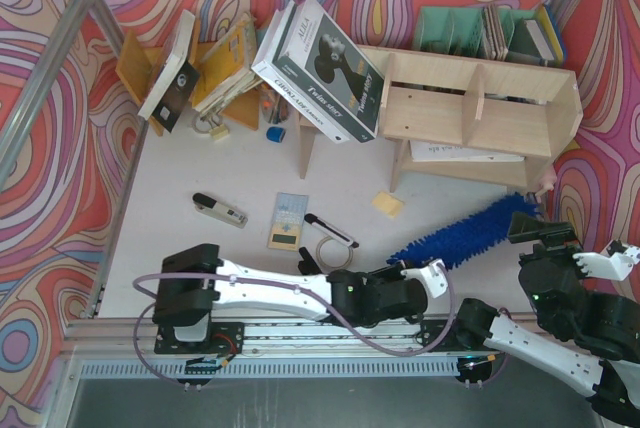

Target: Dust the bookshelf with a duster

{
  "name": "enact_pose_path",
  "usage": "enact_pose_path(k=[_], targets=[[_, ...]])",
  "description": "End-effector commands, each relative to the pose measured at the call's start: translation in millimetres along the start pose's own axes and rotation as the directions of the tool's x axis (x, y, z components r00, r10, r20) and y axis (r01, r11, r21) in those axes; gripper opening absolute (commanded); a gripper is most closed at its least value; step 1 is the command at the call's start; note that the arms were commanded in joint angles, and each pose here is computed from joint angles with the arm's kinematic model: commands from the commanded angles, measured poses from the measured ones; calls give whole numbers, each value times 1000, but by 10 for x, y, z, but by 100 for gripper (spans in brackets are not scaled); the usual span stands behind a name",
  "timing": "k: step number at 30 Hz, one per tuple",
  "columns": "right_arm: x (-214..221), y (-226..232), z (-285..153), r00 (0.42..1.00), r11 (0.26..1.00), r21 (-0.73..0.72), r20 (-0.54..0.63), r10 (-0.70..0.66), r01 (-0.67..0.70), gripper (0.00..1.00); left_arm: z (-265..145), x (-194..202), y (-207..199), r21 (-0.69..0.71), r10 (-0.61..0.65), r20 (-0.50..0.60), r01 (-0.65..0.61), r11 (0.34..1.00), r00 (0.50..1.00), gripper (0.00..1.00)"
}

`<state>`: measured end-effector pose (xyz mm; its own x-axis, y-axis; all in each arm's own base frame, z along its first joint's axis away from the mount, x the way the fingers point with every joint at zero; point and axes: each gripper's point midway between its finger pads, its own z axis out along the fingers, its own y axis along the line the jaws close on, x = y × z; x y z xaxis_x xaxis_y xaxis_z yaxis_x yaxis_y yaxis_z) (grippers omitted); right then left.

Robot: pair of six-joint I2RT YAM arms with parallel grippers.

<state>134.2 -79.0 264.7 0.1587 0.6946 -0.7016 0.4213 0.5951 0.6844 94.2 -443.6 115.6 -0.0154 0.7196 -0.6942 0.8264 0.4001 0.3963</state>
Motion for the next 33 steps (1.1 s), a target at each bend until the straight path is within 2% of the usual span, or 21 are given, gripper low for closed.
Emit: enact_pose_path(k=[1,6,13,19,26,30,33], targets=[[-15,-67,7,1000,1000,8,12,-12,12,99,-345,-612,52,58,-34,228,22,998,973,0],[-15,-64,8,1000,1000,9,13,-12,12,99,-397,-802,326,-24,8,265,-2,1000,964,0],[-19,-66,8,1000,1000,8,14,-10,10,99,-212,-854,633,-91,-15,266,40,995,964,0],[-19,-67,8,1000,1000,7,14,-9,9,99,100,-477,398,-19,17,149,-15,1000,989,0],[-21,-69,7,1000,1000,6,14,-7,7,99,322,4,119,46,5,45,-7,999,999,0],[-17,-64,8,1000,1000,8,14,-10,10,99,198,-92,197,21,-3,74,1,1000,997,0],[-15,-62,9,1000,1000,9,14,-15,15,99,-61,-328,338,-18,-15,149,18,1000,989,0]])
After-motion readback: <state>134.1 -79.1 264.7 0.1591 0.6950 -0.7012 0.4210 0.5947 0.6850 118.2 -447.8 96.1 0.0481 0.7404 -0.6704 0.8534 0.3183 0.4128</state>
